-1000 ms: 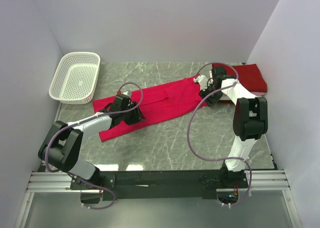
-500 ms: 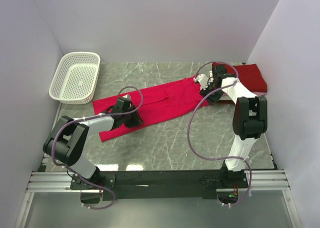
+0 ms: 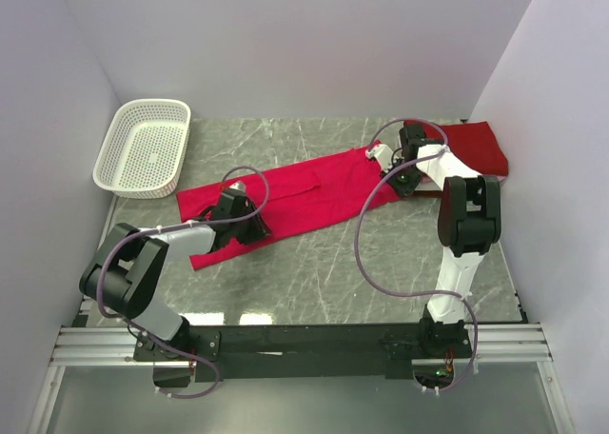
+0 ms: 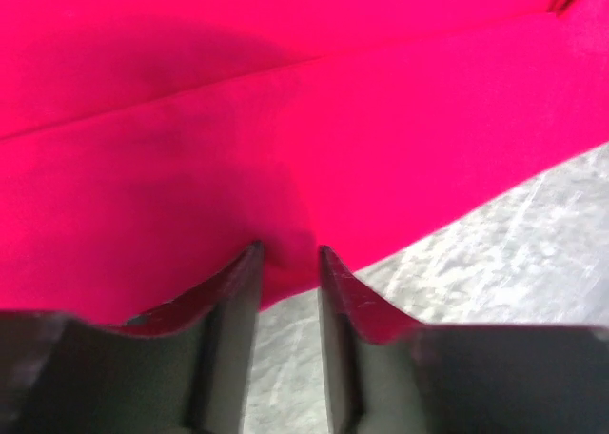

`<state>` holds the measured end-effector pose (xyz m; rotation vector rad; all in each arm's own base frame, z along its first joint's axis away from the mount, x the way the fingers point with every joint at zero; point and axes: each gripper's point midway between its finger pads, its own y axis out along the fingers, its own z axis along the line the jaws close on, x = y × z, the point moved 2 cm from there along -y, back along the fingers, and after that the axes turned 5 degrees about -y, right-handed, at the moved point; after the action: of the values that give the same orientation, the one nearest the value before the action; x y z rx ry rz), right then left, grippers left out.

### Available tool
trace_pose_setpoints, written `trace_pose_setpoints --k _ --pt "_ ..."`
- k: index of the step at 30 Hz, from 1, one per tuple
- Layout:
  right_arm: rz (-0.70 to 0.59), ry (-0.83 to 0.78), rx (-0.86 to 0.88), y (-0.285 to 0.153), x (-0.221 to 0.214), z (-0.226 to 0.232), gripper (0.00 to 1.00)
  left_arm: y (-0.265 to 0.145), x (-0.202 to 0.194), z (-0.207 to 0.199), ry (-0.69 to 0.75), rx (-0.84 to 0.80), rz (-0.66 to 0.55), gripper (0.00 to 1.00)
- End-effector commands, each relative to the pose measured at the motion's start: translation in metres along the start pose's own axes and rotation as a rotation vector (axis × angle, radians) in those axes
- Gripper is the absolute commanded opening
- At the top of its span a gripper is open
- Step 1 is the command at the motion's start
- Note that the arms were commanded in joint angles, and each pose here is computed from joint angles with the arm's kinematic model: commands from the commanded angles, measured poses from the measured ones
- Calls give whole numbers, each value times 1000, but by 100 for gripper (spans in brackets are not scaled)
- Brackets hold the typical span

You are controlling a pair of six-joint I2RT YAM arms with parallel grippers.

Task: Fold and stack the t-shirts
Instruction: Fold the tshirt

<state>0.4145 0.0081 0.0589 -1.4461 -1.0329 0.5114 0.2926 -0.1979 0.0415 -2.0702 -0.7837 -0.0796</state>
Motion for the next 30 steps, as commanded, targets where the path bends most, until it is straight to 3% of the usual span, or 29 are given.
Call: trace_pose_setpoints --k 1,4,12,14,18,21,23,27,28,30 --pt "-22 -5 -10 -11 9 -9 21 -3 -9 35 -16 124 1 35" --pt "-25 0 -57 -16 12 -17 6 -11 -7 45 -62 135 -24 31" --pt "-7 -3 -119 -23 11 -29 5 -31 -4 80 -147 172 -79 29" --pt "-2 -19 -101 -23 10 -26 9 -32 -5 80 -144 157 -72 29" --pt "-11 -40 -82 -35 12 -17 38 -32 -2 69 -121 112 -55 30" --pt "-37 -67 -102 -50 18 -8 42 -42 7 50 -86 44 -69 33" --pt "-49 -88 -103 -57 25 0 43 -61 17 33 -54 6 -100 38" --pt "-139 -216 -73 -78 68 40 45 -117 53 1 24 -45 -279 60" --pt "-163 -254 -56 -79 80 52 45 -148 72 -16 46 -84 -392 68" --pt "-229 -350 -4 -83 100 81 46 -179 82 -16 102 -56 -477 74"
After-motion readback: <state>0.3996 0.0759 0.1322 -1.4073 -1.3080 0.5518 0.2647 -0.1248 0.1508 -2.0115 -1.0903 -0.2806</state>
